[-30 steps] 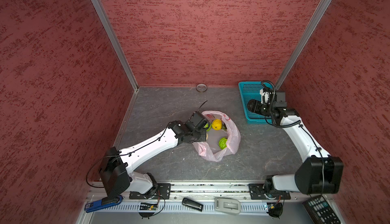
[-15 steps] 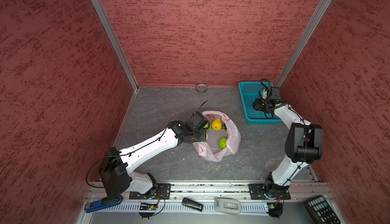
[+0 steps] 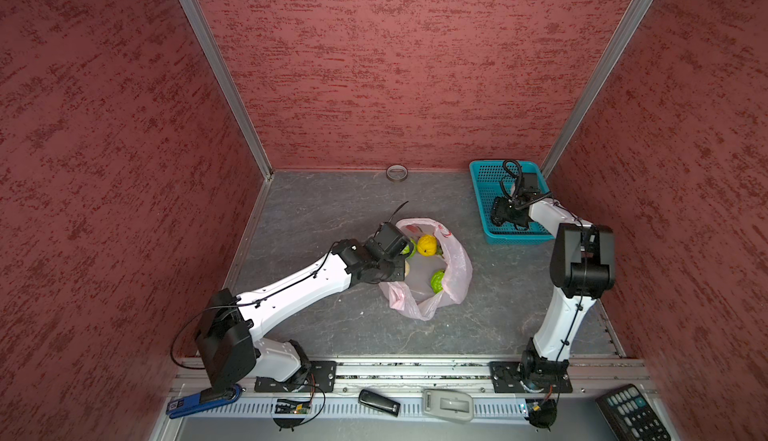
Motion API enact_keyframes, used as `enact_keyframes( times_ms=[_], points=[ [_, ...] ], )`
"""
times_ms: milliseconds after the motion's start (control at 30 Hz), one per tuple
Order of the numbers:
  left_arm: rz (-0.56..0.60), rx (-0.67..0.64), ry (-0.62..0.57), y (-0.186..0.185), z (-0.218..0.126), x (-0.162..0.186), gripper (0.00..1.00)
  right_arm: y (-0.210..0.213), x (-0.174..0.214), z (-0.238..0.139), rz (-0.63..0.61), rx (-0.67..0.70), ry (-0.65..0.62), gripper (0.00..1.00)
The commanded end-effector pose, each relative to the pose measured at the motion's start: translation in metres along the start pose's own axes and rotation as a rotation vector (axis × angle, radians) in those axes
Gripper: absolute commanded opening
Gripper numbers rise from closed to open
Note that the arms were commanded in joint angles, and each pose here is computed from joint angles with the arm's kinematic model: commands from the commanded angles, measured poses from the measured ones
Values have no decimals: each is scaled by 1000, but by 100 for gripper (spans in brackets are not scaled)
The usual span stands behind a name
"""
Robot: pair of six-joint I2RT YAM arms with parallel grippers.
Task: Untie the knot of the plastic bag and take out the fruit
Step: 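Release the avocado into the basket and bring the right gripper back to the bag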
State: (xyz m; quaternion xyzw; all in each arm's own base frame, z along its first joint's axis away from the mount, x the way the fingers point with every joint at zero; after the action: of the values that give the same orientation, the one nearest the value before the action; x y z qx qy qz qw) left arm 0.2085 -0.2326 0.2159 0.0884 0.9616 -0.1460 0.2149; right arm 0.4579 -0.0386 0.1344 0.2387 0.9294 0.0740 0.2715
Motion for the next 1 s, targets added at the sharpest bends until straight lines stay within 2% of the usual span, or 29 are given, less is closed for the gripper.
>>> enact_keyframes(
  times_ms=[0, 133, 367, 500, 633, 800, 967],
  points=[
    [18, -16, -10, 2, -3, -1, 0, 3, -14, -14, 7, 10, -40, 90],
    [32, -10, -14, -2, -3, -5, 0, 8, -16, -26, -3, 10, -38, 98],
    [55, 2, -27, -6, 1, -14, 0, 24, -10, -77, -70, -30, -60, 99],
    [57, 16, -28, -6, 5, -15, 0, 36, 6, -116, -80, -158, -48, 99],
    [62, 28, -43, -4, 8, -15, 0, 63, 30, -161, -143, -311, -22, 99],
    [76, 95, -95, -7, -2, -18, 0, 112, 80, -221, -228, -459, 21, 99],
    [99, 157, -114, -5, -7, -14, 0, 146, 127, -271, -222, -604, 42, 99]
  ],
)
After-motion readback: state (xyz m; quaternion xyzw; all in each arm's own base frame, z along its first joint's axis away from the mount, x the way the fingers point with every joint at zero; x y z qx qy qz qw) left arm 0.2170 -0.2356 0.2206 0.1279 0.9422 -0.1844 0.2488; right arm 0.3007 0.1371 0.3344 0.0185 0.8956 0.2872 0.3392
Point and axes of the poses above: each gripper's point midway between its finger pads, its own z axis out along the fingers, its own y axis along the line the jaws close on, x = y × z, the point moved 7 cm from there along -z, back along the fingers, and after that the axes turned 7 degrees about z, right-handed, at the moved point
